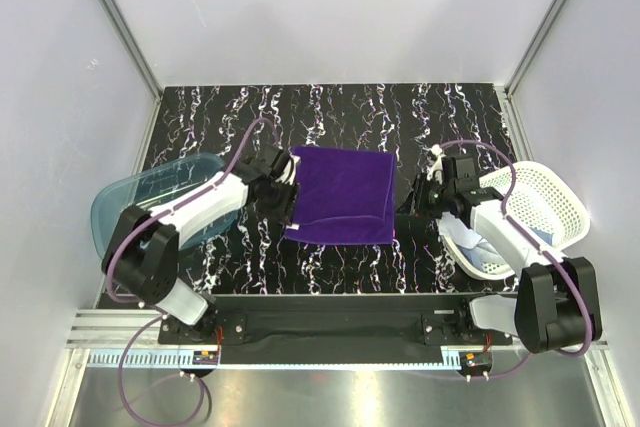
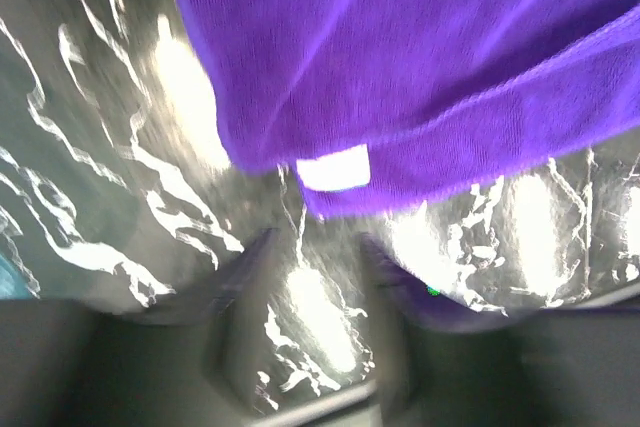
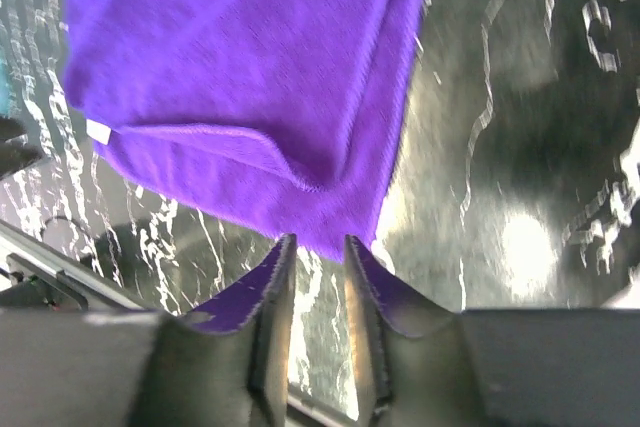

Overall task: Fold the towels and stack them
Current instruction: Fold the towel

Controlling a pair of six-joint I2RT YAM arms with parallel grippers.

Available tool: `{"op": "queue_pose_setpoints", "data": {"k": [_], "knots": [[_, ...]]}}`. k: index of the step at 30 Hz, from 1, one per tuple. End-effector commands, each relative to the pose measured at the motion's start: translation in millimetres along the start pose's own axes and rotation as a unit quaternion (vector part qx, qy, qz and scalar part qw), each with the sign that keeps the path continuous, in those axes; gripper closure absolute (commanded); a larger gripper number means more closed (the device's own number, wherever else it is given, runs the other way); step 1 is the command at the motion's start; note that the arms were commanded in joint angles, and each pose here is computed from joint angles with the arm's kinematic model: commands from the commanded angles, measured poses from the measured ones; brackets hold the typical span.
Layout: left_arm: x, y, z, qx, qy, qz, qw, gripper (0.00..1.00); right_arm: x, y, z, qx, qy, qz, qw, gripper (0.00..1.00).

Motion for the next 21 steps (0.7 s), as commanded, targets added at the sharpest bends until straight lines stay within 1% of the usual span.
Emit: {"op": "queue_pose_setpoints", "data": {"k": [1, 4, 6, 7, 8, 9, 10, 11, 12, 13, 14, 15, 18, 21], "knots": [[22.0, 4.4, -9.5, 0.042, -0.016, -0.050, 0.998, 0.45, 15.3, -3.3, 1.8, -0.034, -0.039, 0.006, 0.999, 0.64], [18.8, 6.3, -7.8, 0.070, -0.004, -0.051, 0.996, 0.43, 14.0, -3.6, 10.2, -0.076, -0.041, 0.013, 0.996, 0.60], [13.9, 9.0, -5.6, 0.084, 0.005, -0.049, 0.995, 0.41, 10.9, 3.1, 17.7, -0.086, -0.062, -0.001, 0.994, 0.59], [6.9, 11.1, -3.4, 0.095, 0.009, -0.047, 0.994, 0.41, 3.0, -3.4, 23.4, -0.090, -0.078, 0.014, 0.993, 0.59], [4.1, 13.9, -2.6, 0.099, 0.009, -0.048, 0.994, 0.41, -0.7, -1.0, 23.1, -0.090, -0.104, 0.001, 0.990, 0.58], [0.8, 15.8, -1.2, 0.104, 0.009, -0.046, 0.993, 0.41, -2.4, 1.9, 29.2, -0.106, -0.117, -0.002, 0.987, 0.59], [-5.1, 17.1, 1.9, 0.116, 0.003, -0.042, 0.992, 0.41, -11.0, -3.3, 29.9, -0.109, -0.135, 0.010, 0.985, 0.58], [-7.6, 17.6, 4.0, 0.124, -0.002, -0.040, 0.991, 0.41, -14.5, -2.7, 28.7, -0.117, -0.153, 0.003, 0.981, 0.58], [-10.6, 18.7, 9.9, 0.144, -0.010, -0.039, 0.989, 0.41, -19.5, -5.4, 26.7, -0.153, -0.173, 0.006, 0.973, 0.57], [-11.0, 19.3, 12.1, 0.152, -0.015, -0.041, 0.987, 0.42, -22.2, -6.5, 25.3, -0.171, -0.180, 0.004, 0.969, 0.57], [-11.5, 19.6, 15.2, 0.161, -0.015, -0.043, 0.986, 0.42, -24.6, -7.4, 24.8, -0.187, -0.184, 0.001, 0.965, 0.56], [-12.6, 18.4, 18.1, 0.168, -0.015, -0.043, 0.985, 0.42, -28.8, -12.5, 22.5, -0.222, -0.189, 0.000, 0.957, 0.55], [-13.8, 21.8, 25.1, 0.179, -0.012, -0.049, 0.983, 0.41, -40.2, -15.1, 23.8, -0.272, -0.177, -0.004, 0.946, 0.53], [-19.1, 22.3, 25.4, 0.181, -0.013, -0.043, 0.983, 0.41, -48.6, -13.7, 25.2, -0.295, -0.188, 0.003, 0.937, 0.53]]}}
Point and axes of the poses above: each gripper's point midway between its finger pads, its own x axis back along the fingers, its own z axis along the line the jaws close on, y = z × x, the point moved 6 cm from there along x, back along the fingers, and after that the axes turned 10 degrees about -x, right-handed, at the moved point
